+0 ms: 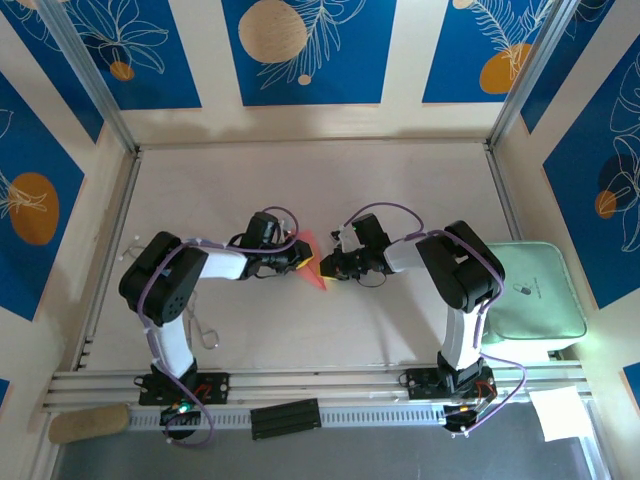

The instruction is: Fold a paper plane with a square sheet of paper (pick it up from the middle)

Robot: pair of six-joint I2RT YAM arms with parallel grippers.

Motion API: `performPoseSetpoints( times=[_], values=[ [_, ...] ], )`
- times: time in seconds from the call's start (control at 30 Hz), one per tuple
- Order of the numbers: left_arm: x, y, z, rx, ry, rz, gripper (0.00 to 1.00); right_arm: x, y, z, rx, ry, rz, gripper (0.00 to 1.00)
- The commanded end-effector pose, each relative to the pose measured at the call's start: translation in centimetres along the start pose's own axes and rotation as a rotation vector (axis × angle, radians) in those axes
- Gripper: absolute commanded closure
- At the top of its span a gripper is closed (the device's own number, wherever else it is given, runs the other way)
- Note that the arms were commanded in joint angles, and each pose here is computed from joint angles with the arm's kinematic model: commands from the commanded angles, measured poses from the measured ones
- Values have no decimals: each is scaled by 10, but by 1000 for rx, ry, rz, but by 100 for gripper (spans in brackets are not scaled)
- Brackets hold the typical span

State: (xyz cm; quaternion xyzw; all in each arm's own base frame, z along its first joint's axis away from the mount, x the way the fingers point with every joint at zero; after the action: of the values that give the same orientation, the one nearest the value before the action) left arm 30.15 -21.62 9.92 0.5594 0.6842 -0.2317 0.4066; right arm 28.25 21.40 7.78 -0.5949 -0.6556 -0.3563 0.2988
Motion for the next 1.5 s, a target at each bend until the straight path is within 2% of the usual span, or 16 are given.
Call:
performPoseSetpoints(
  times=[0.0,0.67,1.03,1.47],
  values=[
    [5,-1,3,17,-9,-12,84,-14,-5,2,30,-42,63,89],
    [8,0,7,29,10,-25,86,2,-4,-10,37,-44,76,83],
    [12,-1,7,26,36,-39,86,7,-12,-15,77,-17,66,82],
    [17,-2,8,32,72,-56,88,-7,-15,-7,103,-74,101,85]
  ],
)
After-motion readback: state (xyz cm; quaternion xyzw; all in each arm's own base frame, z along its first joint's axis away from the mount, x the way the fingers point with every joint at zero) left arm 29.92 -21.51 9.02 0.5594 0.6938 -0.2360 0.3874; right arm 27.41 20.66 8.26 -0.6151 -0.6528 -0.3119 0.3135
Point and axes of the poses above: each hand's point on the last joint's axis, 136 mm out from that joint toward the fingers, its own z axis out along the fingers, its own x axis along the line the jaws close on, y = z × x, the point moved 10 cm from there along -z, back along the fingers, and after that the axes turned 4 degrees about z, right-handed, at the moved point
